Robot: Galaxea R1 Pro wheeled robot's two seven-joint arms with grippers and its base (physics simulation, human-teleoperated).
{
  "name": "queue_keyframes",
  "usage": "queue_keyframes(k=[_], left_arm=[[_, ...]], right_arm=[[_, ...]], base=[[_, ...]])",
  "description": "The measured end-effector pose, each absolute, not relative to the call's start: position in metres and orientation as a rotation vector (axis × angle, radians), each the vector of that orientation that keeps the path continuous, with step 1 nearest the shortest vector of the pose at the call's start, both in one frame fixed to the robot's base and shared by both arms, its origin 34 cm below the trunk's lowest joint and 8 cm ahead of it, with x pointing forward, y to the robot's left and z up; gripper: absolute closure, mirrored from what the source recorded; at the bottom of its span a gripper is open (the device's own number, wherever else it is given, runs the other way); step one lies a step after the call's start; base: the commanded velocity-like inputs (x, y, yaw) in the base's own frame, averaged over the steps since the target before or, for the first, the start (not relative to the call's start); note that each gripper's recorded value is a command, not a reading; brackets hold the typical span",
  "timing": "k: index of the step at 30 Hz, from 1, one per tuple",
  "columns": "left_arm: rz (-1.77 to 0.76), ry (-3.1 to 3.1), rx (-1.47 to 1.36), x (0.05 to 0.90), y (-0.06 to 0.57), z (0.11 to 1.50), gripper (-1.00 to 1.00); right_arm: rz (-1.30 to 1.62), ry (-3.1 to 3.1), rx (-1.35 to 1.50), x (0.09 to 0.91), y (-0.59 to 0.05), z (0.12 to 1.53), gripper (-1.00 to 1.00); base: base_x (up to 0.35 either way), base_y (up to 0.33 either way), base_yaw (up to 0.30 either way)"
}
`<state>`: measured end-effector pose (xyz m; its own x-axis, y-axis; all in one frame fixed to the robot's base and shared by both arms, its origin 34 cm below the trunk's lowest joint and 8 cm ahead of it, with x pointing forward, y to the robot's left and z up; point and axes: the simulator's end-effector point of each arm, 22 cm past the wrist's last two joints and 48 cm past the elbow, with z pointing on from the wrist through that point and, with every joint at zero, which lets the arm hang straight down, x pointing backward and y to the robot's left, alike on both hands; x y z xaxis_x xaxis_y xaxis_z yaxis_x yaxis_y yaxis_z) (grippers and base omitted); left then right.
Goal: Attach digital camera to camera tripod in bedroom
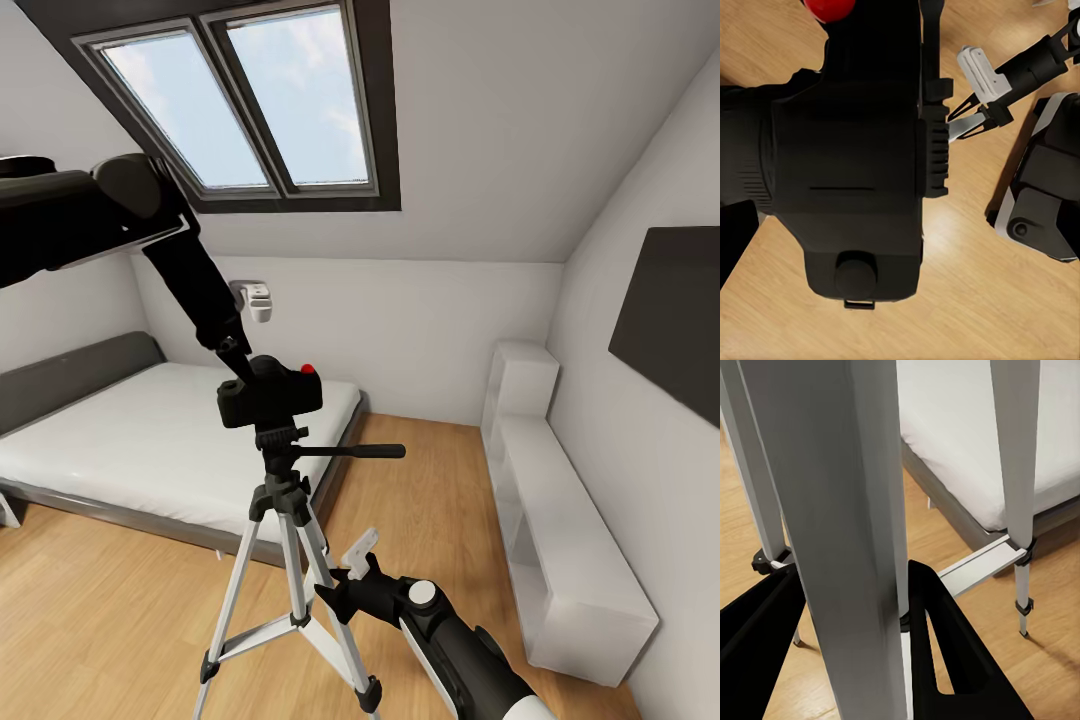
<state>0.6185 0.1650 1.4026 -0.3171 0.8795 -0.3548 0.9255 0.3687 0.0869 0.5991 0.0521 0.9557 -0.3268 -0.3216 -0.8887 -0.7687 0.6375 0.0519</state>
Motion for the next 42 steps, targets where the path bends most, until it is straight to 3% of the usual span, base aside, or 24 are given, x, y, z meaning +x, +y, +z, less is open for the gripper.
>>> queue_keyframes(k=[33,34,42], left_arm=[[-0.114,2.034,1.275,0.641,0.231,1.477,-1.00],[-0.117,2.029,1.268,0.642,0.232,1.477,-1.00],[-0.101,1.988,1.208,0.650,0.240,1.486,-1.00]], right_arm=[[0.593,1.910,-0.862,0.599,0.052,0.956,1.00],[0.593,1.910,-0.862,0.599,0.052,0.956,-1.00],[0.596,1.908,-0.857,0.600,0.052,0.957,-1.00]], base=[[0.000,0.000,0.000],[0.000,0.000,0.000],[0.000,0.000,0.000]])
